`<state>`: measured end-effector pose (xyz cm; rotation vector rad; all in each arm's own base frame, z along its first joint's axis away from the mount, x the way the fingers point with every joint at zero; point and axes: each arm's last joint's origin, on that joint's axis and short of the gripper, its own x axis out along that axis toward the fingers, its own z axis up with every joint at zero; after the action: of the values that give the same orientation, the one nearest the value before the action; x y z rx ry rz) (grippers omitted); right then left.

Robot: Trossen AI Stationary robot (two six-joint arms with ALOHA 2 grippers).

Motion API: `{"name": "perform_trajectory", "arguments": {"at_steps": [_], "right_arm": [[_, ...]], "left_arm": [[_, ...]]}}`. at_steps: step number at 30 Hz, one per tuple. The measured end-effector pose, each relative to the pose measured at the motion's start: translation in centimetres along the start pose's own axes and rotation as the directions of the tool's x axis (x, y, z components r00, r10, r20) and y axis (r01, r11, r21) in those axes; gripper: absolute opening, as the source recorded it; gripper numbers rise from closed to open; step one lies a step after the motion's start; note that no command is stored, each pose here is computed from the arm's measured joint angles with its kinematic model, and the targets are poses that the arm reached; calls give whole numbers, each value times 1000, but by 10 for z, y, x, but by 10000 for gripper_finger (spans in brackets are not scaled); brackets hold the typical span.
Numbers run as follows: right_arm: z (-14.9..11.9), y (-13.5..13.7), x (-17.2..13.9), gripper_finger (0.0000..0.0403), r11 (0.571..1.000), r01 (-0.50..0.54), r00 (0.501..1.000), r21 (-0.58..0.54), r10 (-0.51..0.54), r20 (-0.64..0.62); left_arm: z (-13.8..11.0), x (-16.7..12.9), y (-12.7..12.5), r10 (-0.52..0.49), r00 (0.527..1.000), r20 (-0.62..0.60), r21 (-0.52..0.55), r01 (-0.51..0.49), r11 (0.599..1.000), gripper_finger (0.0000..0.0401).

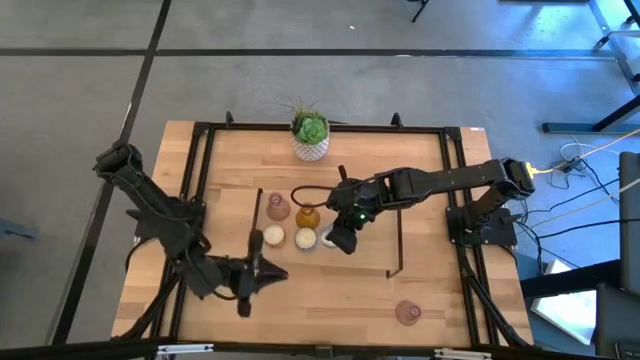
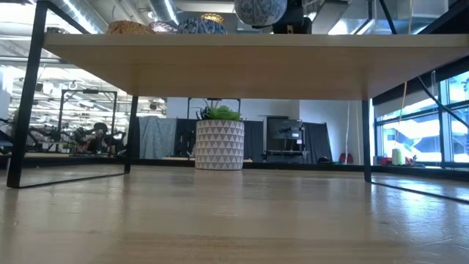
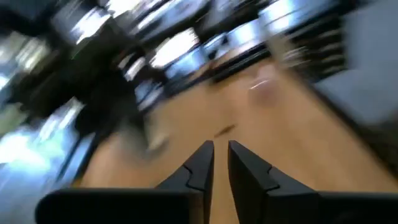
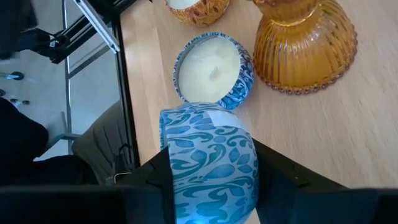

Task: Pick & Place candle stick holders
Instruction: Put the blue scented candle on the shelf

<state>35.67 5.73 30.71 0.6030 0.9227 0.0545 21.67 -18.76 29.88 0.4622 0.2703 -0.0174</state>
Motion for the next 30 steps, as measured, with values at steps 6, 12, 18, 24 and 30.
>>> {"name": "perform_trajectory", "arguments": {"at_steps": [6, 12, 18, 24, 30], "right_arm": [[0, 0, 0, 153, 1000, -1, 1000, -5, 0, -1], [1, -2, -1, 153, 1000, -1, 1000, 13, 1, -5], [6, -12, -3, 153, 990, -21, 999, 143, 26, -38], [1, -15, -1, 153, 966, 22, 995, 257, 3, -98], [-11, -5, 16, 153, 961, 54, 988, 273, -12, -151]], "left_arm": [[-2, -9, 20, 22, 996, 91, 0, -22, 1000, 36], [-41, -43, 50, -52, 947, 317, -85, 83, 993, 36], [-87, -78, 79, 123, 859, 496, -252, 6, 968, 36], [-100, -91, 86, 153, 829, 538, -285, 8, 959, 36], [-95, -90, 87, 149, 830, 538, -267, 0, 964, 36]]}}
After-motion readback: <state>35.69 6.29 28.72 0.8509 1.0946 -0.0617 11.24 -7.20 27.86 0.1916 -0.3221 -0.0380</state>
